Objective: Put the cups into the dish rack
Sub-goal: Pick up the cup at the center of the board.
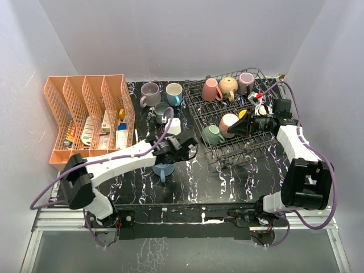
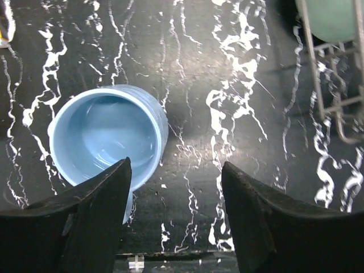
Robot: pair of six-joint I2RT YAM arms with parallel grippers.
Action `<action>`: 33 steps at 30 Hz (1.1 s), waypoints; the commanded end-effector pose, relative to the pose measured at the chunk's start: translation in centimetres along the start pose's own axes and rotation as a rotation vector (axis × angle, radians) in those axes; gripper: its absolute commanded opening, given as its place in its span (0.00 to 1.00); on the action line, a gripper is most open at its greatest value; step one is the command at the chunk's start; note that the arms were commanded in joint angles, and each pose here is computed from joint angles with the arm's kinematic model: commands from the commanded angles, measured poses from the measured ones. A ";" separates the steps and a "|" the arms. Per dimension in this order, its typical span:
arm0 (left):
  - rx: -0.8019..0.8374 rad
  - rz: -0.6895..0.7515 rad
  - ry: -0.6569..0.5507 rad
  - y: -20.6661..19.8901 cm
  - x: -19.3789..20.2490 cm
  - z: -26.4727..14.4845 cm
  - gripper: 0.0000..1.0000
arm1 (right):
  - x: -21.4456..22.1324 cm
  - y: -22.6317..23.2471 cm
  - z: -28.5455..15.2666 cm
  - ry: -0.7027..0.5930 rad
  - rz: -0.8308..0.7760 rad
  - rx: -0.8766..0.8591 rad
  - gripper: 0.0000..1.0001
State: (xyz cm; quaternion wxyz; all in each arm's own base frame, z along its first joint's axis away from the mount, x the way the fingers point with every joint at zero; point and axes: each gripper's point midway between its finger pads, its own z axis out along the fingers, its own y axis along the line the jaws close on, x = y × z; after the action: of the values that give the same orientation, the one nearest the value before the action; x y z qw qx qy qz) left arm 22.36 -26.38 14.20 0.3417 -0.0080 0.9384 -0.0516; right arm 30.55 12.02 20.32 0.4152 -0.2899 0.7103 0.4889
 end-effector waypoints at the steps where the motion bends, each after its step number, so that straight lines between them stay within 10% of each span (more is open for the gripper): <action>1: -0.264 0.020 -0.036 2.9 -0.7 0.4 0.61 | -1.3 0.0 -0.2 -0.017 -0.053 -0.003 0.23; 33: -0.378 0.036 0.064 2.4 0.9 7.3 0.18 | -1.5 0.0 -0.4 -0.020 -0.055 0.001 0.23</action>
State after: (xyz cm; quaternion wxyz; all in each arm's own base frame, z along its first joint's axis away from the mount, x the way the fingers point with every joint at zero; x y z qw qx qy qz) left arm 25.88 -24.72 7.73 0.3022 -0.0433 0.9426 0.1355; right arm 30.54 12.00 20.31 0.4150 -0.2893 0.7106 0.4890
